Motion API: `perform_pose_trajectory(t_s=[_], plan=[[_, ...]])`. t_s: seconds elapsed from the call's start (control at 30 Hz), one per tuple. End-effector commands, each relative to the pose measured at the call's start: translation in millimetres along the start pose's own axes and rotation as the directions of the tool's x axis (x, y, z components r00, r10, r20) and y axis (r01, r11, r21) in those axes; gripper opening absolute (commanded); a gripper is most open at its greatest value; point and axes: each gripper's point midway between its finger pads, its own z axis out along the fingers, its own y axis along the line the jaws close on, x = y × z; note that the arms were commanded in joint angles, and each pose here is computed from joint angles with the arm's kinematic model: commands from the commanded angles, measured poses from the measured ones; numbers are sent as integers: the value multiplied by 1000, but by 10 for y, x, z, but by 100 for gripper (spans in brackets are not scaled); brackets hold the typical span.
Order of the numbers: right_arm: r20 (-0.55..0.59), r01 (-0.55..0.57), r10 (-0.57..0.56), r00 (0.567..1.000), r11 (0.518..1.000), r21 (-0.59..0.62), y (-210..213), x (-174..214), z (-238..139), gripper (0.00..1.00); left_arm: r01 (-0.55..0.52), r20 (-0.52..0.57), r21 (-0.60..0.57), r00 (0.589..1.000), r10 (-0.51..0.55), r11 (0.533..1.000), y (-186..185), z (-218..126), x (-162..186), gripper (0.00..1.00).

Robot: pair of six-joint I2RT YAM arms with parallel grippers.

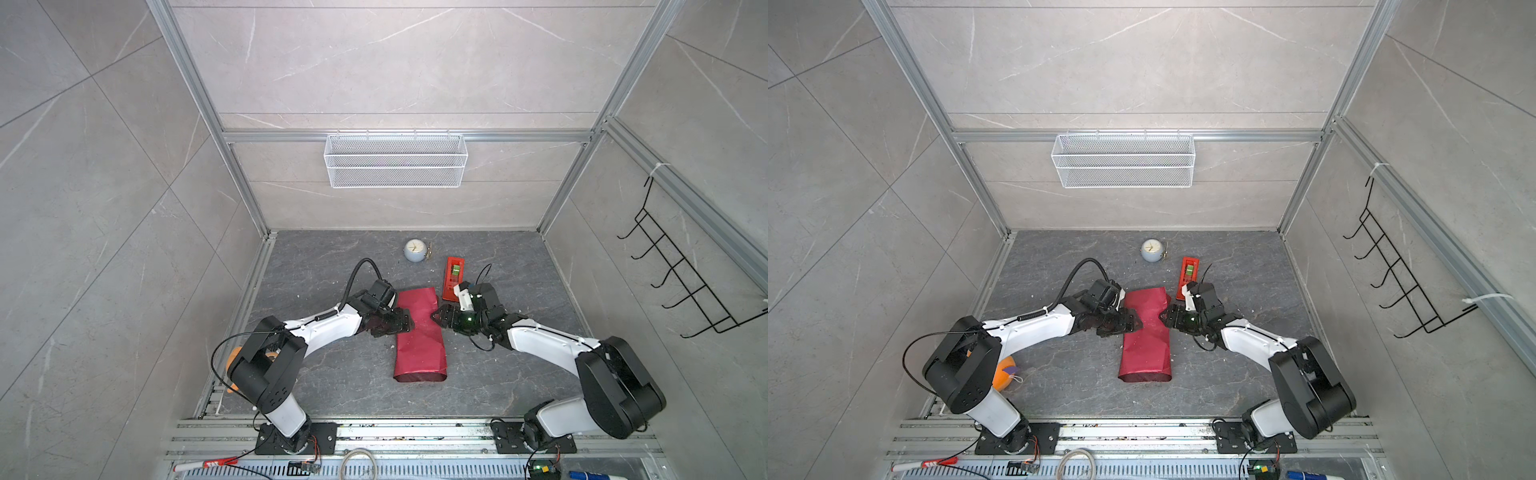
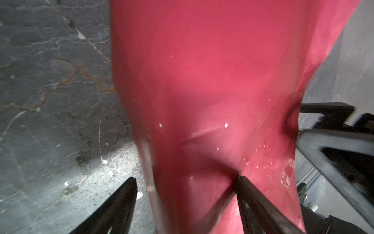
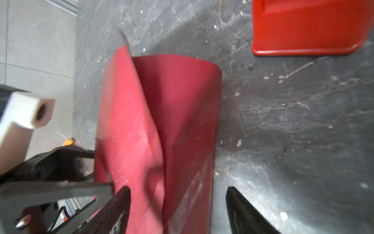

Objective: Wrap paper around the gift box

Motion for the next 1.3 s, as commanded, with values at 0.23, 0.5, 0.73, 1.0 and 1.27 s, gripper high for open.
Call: perform_pose_trajectory(t_s=[0.23,0.5,0.73,1.0,1.27], plan=[[-12,7,-7,1000,1000,10,55,192,-185,78,52,128,75,990,-61,996,-204,-352,-197,90],[-66,7,-8,998,1000,-4,168,321,108,77,120,0,127,993,-121,985,-221,-174,19,83],[-43,-12,11,999,999,-32,327,226,264,75,134,-7,155,991,-135,979,-245,-108,-46,73],[4,10,-10,1000,1000,-2,398,-109,507,74,124,31,103,991,-128,987,-23,-29,-451,71],[2,143,-144,990,982,124,137,-247,201,80,35,111,35,993,-39,999,93,-331,-528,84]])
